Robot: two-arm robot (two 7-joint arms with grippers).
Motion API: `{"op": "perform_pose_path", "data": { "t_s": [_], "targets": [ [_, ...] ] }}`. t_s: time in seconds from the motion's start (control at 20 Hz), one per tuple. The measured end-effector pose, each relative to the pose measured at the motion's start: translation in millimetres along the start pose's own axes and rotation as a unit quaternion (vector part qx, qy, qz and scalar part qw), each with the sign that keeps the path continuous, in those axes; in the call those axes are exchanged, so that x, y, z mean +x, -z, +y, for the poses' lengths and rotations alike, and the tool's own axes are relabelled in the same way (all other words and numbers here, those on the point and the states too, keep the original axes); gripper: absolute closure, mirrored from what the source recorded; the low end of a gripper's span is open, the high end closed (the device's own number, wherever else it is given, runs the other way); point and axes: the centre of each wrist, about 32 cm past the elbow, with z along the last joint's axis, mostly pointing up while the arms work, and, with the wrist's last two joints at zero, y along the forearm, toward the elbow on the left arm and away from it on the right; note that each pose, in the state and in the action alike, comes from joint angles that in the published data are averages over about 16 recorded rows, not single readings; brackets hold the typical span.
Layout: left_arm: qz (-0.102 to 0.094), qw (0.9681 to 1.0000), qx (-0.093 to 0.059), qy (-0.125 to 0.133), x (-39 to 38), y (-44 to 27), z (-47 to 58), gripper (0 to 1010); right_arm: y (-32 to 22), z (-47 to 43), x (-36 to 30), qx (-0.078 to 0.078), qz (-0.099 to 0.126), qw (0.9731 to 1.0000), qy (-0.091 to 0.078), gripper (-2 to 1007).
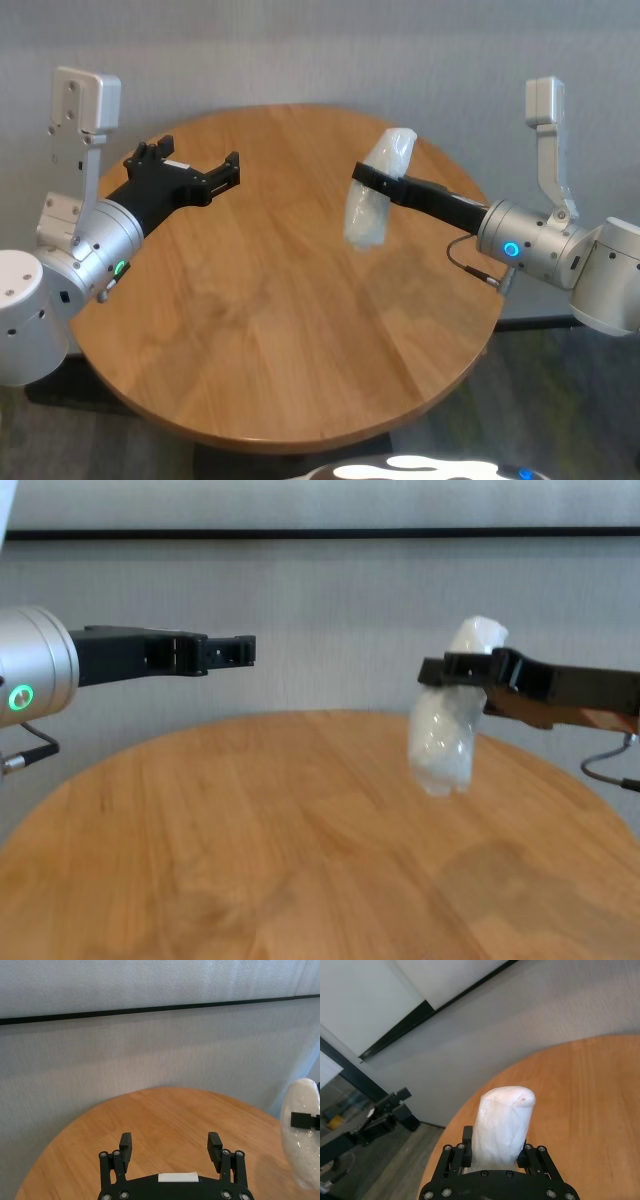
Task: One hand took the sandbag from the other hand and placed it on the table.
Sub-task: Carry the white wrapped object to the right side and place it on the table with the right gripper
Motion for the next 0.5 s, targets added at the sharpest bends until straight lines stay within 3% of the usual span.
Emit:
{"op": "perform_pose_path", "data": {
  "t_s": [0.5],
  "targets": [
    [0.000,1.0000,0.000,0.000,0.0,-0.1,0.1,10,-6.8,-6.1,12.4,-0.056,-0.013,0.9970,0.052,532]
  ]
}}
